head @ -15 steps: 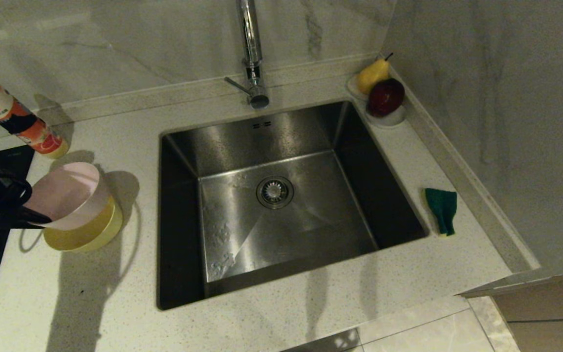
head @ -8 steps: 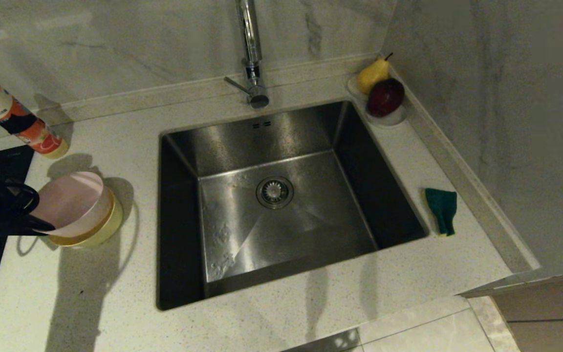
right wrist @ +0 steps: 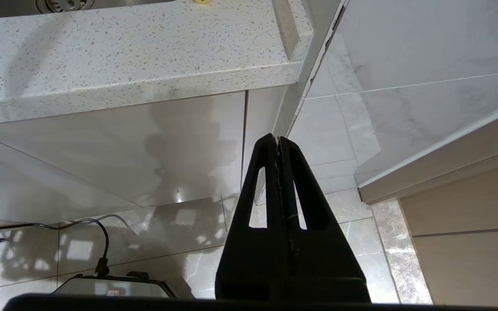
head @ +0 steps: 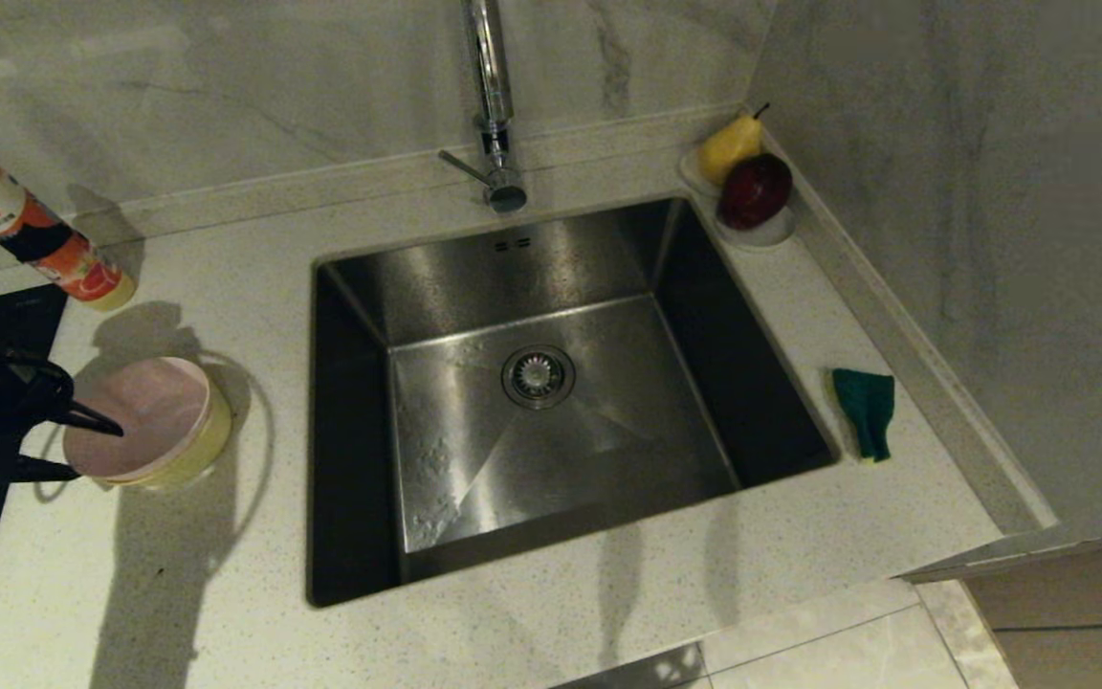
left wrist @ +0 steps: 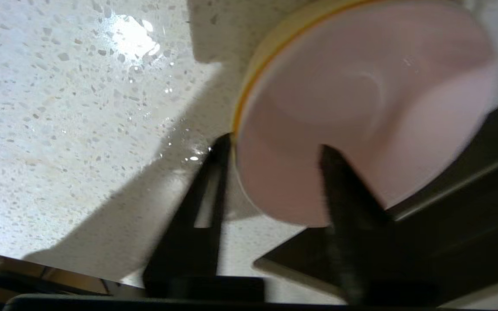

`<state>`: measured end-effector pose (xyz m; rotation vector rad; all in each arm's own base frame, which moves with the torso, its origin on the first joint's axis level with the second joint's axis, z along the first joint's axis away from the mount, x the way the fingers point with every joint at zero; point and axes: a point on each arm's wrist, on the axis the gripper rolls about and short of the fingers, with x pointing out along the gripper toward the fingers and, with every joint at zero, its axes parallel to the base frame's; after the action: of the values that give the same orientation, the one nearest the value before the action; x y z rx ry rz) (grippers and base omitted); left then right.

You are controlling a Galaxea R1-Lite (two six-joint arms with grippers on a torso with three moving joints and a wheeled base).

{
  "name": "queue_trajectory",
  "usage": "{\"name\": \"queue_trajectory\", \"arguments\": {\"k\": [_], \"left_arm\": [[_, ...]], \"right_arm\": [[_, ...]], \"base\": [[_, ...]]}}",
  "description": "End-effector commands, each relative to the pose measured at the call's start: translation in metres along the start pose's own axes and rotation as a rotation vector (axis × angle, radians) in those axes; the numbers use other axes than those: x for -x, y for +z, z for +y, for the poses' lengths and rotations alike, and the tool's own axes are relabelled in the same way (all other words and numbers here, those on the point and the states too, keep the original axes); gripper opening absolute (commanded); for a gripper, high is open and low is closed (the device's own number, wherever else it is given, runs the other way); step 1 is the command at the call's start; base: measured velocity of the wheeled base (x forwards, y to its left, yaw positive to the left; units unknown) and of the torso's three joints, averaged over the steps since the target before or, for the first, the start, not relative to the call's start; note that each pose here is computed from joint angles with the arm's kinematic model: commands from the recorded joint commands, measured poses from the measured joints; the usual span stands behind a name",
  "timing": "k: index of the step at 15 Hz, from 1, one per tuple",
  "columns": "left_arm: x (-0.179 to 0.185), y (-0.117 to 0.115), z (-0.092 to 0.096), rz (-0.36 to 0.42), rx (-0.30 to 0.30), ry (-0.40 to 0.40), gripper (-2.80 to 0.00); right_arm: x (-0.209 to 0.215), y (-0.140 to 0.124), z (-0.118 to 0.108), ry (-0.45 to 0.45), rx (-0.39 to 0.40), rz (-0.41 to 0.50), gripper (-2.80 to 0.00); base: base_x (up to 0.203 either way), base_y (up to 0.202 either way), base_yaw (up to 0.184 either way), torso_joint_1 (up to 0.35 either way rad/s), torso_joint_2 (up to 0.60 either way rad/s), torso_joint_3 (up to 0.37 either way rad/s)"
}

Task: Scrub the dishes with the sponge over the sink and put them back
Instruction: Place the bowl on the bowl

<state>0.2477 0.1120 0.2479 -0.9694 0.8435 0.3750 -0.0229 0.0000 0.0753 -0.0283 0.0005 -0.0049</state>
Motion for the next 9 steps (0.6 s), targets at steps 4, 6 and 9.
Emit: {"name": "queue_trajectory", "arguments": {"k": [4,6,9], "left_arm": [[0.037,-0.001,-0.010,-0.107,0.032,-0.059,0.00],[0.047,0.003,-0.007,-0.148,0.051,-0.060,0.00],[0.053,0.011,-0.001,-0.195,0.078,-0.037,-2.80]], "right_arm": [[0.000,0.000,0.000,0.000,0.001,0.001,-2.80],[0.000,0.000,0.000,0.000,0.001,0.001,-2.80],[0.000,0.000,0.000,0.000,0.001,0.001,-2.80]], "base": [[0.000,0.000,0.000,0.000,0.00,0.000],[0.000,0.000,0.000,0.000,0.00,0.000],[0.000,0.000,0.000,0.000,0.00,0.000]]}}
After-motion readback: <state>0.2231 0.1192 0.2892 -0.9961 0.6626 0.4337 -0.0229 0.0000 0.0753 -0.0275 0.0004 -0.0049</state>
